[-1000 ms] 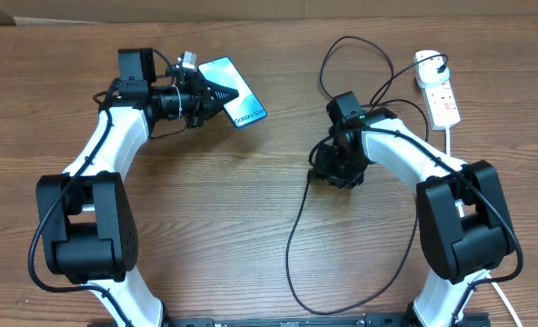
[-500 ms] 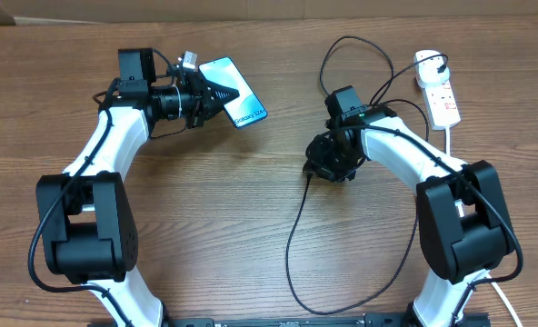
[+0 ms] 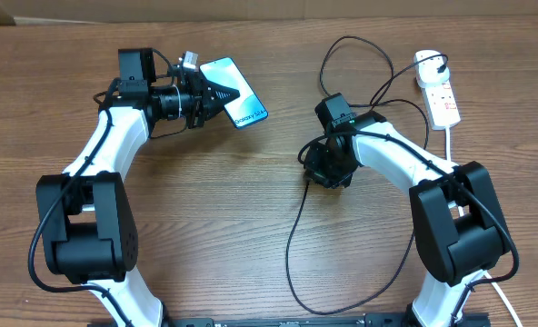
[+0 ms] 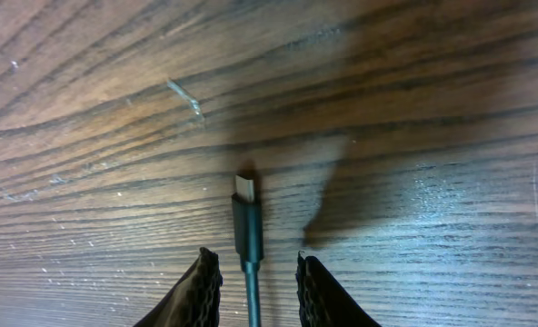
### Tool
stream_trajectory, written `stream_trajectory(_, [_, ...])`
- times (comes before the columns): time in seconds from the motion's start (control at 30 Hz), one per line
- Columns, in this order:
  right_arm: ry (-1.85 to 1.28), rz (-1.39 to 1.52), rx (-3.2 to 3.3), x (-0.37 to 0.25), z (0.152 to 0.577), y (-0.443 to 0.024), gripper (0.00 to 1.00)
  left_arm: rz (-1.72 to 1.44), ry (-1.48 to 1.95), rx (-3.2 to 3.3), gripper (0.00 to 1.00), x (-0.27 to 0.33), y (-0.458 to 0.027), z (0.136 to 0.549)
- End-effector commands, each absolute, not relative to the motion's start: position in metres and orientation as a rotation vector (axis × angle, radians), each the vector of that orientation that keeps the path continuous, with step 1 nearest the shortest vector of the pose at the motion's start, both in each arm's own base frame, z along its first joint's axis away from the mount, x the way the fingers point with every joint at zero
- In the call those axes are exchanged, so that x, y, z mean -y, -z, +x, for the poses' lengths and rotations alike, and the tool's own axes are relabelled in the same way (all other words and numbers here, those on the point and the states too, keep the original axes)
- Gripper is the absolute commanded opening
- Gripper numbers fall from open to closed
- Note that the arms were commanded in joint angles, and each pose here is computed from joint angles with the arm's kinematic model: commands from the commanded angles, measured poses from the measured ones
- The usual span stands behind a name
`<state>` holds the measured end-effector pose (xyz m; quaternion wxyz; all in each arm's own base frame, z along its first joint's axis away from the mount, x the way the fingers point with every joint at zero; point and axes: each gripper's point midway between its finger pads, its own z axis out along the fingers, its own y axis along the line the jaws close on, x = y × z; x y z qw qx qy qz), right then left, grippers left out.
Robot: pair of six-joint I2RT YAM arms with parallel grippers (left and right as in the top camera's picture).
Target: Plug charger to phone and switch on socket
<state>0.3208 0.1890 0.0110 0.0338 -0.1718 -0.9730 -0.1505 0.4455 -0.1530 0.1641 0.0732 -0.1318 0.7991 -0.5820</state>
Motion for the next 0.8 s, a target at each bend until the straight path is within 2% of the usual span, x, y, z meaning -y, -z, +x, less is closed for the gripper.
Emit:
stream_trajectory(0.0, [0.458, -0.536, 2.997, -0.190, 0.320, -0.006, 0.28, -0.318, 1.787, -2.361, 0.04, 0.154, -0.179, 0.444])
stream_trajectory(0.5, [0.459, -0.514, 2.988, -0.200, 0.316, 0.003, 0.25, -0.316, 1.795, -2.359, 0.04, 0.153, -0.180, 0.443])
stream_trajectory(0.6, [0.457, -0.513, 2.987, -0.200, 0.316, 0.004, 0.21, -0.328, 1.792, -2.352, 0.04, 0.148, -0.181, 0.445])
stream_trajectory(0.77, [0.470, -0.514, 3.007, -0.200, 0.322, 0.003, 0.19, -0.329, 1.826, -2.329, 0.04, 0.140, -0.185, 0.445])
